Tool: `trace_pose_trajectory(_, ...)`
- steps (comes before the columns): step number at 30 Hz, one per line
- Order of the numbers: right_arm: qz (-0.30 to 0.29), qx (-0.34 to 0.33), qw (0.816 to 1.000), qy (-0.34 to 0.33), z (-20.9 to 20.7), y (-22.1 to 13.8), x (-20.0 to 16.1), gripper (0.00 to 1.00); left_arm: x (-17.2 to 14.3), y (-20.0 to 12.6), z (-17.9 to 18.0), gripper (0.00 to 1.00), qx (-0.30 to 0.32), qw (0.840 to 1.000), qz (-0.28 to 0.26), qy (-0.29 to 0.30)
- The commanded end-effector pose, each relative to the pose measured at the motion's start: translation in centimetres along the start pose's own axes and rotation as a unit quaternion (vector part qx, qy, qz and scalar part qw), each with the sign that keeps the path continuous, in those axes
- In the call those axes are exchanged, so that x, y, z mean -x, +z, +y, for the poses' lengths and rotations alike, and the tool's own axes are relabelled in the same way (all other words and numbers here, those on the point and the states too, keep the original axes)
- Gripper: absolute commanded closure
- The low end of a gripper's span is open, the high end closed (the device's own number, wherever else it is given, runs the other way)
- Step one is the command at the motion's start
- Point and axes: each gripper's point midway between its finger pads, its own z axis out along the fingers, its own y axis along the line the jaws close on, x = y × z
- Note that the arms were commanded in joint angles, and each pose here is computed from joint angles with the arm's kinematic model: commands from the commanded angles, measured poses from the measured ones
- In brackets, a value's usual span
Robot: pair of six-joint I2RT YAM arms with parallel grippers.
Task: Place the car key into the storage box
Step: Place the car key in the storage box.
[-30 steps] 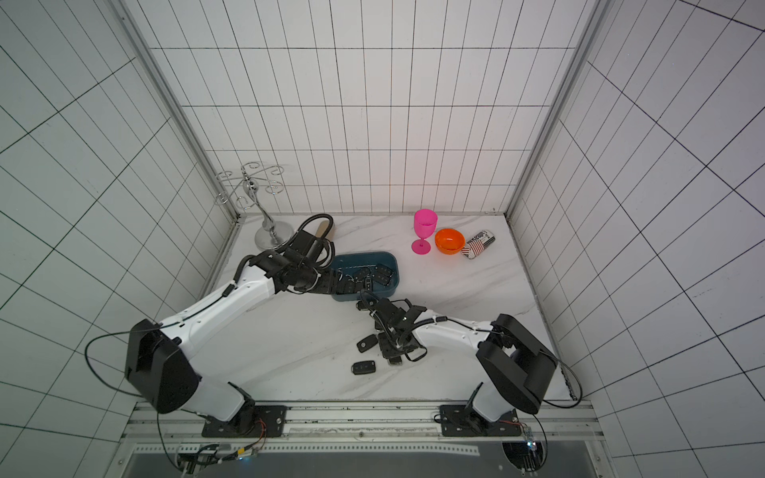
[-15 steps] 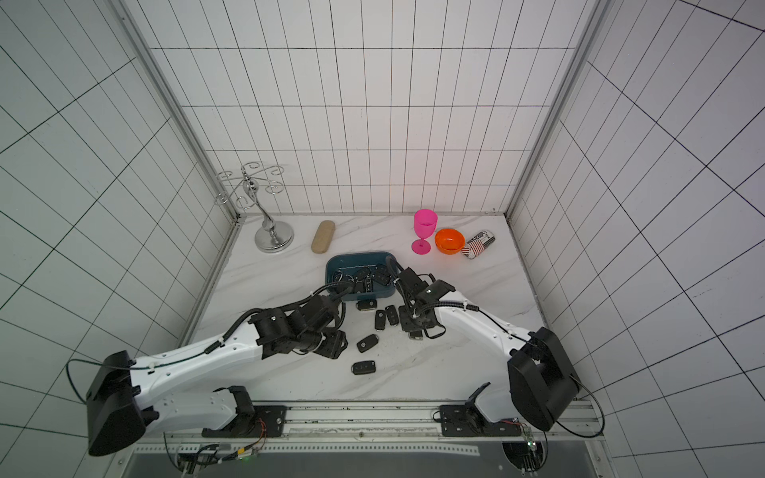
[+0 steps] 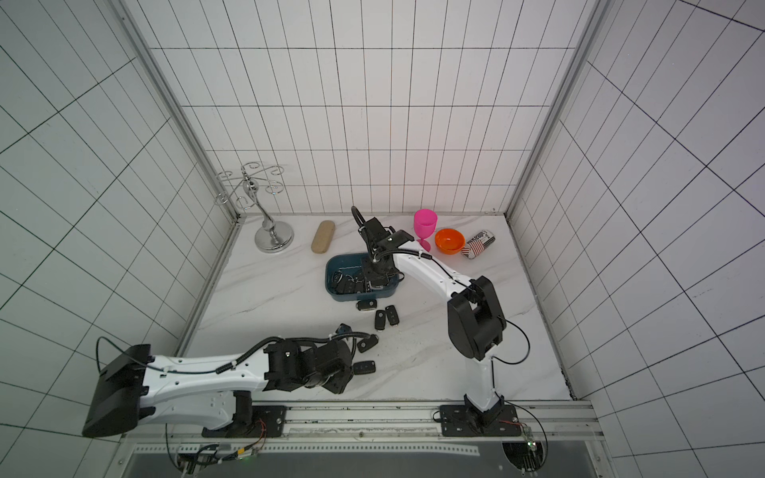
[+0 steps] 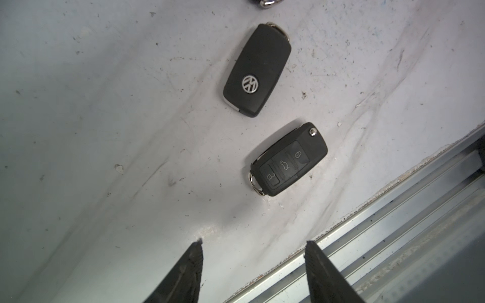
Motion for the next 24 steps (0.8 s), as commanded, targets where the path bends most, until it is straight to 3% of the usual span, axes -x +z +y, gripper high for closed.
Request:
trace_pose_trajectory(1,-0.004,0.013,1.000,-0.007,0.8,0.7,2.0,0.64,0.5,0.6,-0.7,0.40,-0.001,1.000,-0.019,-0.007)
trace_pose_trajectory(12,0.015,0.011,1.000,0.002,0.8,5.7,2.9,0.64,0.1,2.0,-2.0,0.40,0.000,1.000,-0.001,0.021)
trace_pose_trajectory(24,0.039,0.018,0.999,0.002,0.2,7.0,2.6,0.57,0.7,3.6,-2.4,0.36,0.055,0.989,0.026,0.133)
